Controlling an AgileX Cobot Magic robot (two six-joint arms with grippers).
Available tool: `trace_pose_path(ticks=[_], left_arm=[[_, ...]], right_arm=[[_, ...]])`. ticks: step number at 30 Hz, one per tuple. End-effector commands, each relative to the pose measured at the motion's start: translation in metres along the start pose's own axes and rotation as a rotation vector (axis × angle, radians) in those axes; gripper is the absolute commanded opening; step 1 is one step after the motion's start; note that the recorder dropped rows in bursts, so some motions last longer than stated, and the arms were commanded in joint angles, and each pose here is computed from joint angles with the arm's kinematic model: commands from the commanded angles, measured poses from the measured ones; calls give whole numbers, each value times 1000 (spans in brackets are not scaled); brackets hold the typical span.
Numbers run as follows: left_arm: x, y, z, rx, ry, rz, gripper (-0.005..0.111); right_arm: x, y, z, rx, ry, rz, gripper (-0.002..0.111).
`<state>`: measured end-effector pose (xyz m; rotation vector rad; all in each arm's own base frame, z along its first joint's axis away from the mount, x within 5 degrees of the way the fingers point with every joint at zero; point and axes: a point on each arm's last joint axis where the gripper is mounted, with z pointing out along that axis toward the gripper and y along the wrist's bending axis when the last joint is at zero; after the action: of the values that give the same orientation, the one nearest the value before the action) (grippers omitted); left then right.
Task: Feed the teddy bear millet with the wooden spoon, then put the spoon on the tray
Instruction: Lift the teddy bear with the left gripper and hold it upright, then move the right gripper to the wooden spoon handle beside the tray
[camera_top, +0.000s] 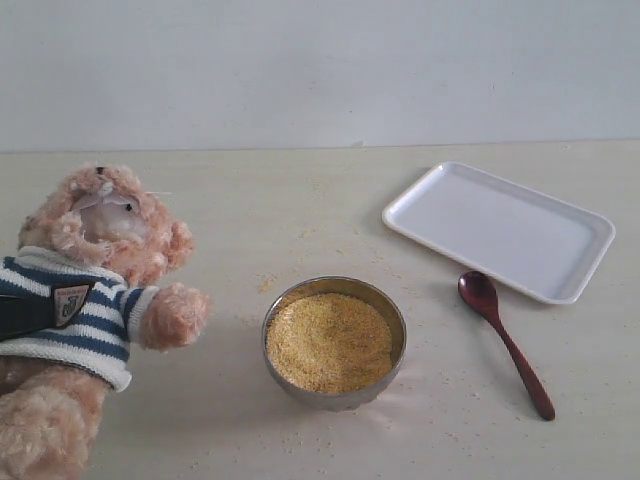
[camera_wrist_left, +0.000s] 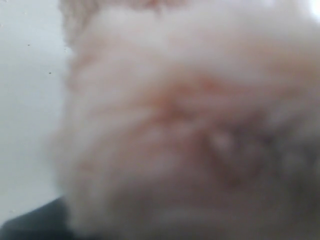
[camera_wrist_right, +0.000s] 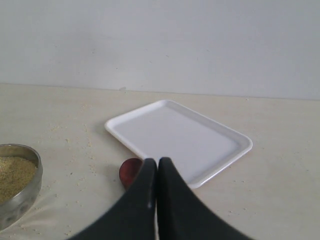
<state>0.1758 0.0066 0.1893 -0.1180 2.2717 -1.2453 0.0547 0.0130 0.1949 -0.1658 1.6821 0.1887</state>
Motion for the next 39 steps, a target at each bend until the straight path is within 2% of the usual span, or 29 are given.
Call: trace_pose_path(ticks=[1, 17, 19, 22, 25, 28, 31, 33, 36, 39], left_arm=[[0, -3, -1, 23, -20, 2, 5], [0, -3, -1, 23, -20, 2, 5], [0, -3, -1, 23, -20, 2, 5], [0, -3, -1, 23, -20, 2, 5], [0, -3, -1, 23, -20, 2, 5], [0, -3, -1, 23, -20, 2, 5], [0, -3, -1, 23, -20, 2, 5], [0, -3, -1, 23, -20, 2, 5], [0, -3, -1, 23, -20, 2, 5], [0, -3, -1, 23, -20, 2, 5]], right_arm=[[0, 0, 0, -1, -5, -1, 1], [-3, 0, 0, 0, -36, 9, 1], [-10, 0, -1, -11, -112, 151, 1], [-18, -1, -2, -40, -202, 484, 1], [-22, -2, -3, -44, -243, 532, 1], [-18, -1, -2, -54, -200, 618, 1], [-19, 7, -6, -82, -22, 587, 1], [-36, 11, -12, -117, 3, 532, 1], [-67, 18, -12, -167, 57, 381, 1], [-100, 24, -1, -214, 207, 189, 1]])
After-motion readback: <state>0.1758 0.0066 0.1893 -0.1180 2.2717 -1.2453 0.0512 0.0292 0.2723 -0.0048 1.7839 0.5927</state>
